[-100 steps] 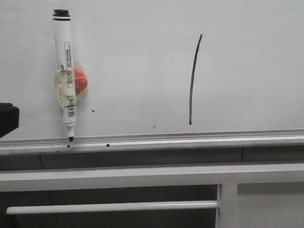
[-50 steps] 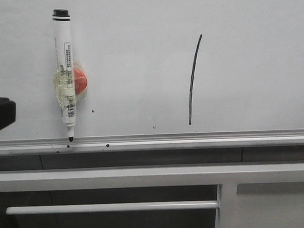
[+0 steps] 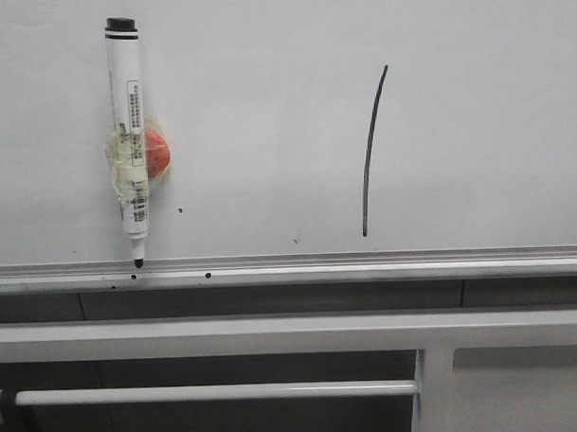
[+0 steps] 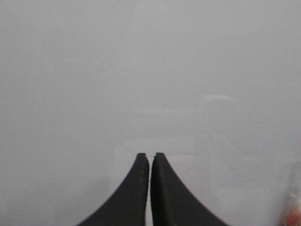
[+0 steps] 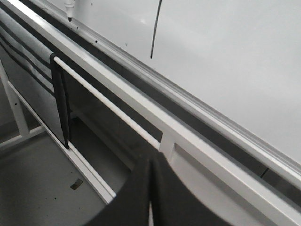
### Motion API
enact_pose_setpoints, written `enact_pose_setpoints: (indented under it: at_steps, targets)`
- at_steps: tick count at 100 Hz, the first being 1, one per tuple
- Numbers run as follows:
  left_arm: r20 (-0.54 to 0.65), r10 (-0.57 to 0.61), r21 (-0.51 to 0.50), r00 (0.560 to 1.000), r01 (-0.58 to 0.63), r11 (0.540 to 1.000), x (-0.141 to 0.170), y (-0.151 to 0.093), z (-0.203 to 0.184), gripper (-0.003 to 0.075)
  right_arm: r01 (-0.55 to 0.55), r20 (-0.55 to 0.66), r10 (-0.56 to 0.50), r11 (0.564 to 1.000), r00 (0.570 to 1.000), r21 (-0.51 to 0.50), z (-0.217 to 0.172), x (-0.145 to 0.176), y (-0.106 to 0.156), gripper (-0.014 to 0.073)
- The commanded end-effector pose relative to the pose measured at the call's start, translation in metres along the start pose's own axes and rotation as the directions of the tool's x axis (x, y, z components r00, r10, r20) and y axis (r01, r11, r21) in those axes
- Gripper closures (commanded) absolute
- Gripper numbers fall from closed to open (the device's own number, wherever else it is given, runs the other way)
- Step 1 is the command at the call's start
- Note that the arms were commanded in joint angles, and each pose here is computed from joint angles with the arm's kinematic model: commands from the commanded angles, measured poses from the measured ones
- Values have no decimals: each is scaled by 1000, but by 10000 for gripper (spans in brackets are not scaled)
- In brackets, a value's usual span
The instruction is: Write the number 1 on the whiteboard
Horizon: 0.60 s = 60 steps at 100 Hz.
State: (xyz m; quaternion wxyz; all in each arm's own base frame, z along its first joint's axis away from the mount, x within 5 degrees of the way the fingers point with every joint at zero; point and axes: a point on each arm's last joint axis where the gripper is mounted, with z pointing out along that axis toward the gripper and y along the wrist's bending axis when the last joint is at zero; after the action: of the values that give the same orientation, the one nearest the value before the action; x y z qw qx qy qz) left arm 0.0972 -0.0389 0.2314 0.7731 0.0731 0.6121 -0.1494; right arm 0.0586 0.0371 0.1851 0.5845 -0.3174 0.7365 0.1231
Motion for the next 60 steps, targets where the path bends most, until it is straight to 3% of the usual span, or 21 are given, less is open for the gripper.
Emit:
enact_pose_setpoints:
  at_steps: [1,17,40,60]
  targets:
    - [30,6,-29,1000,-5,1000,-5,8,-11,741,13,63,-11,1000,998,-24,-1,-12,1,658]
    - [15,-54,-88,998,55,995,-8,17,-32,741,13,61,-11,1000,998,-23,-1,-12,1,659]
    - [75,-32,-171,997,45,984,-11,20,-55,741,13,61,-11,1000,998,-23,-1,-12,1,659]
    - [38,-40,-236,998,48,971,-7,23,-55,741,13,53,-12,1000,999,-18,-1,-11,1,659]
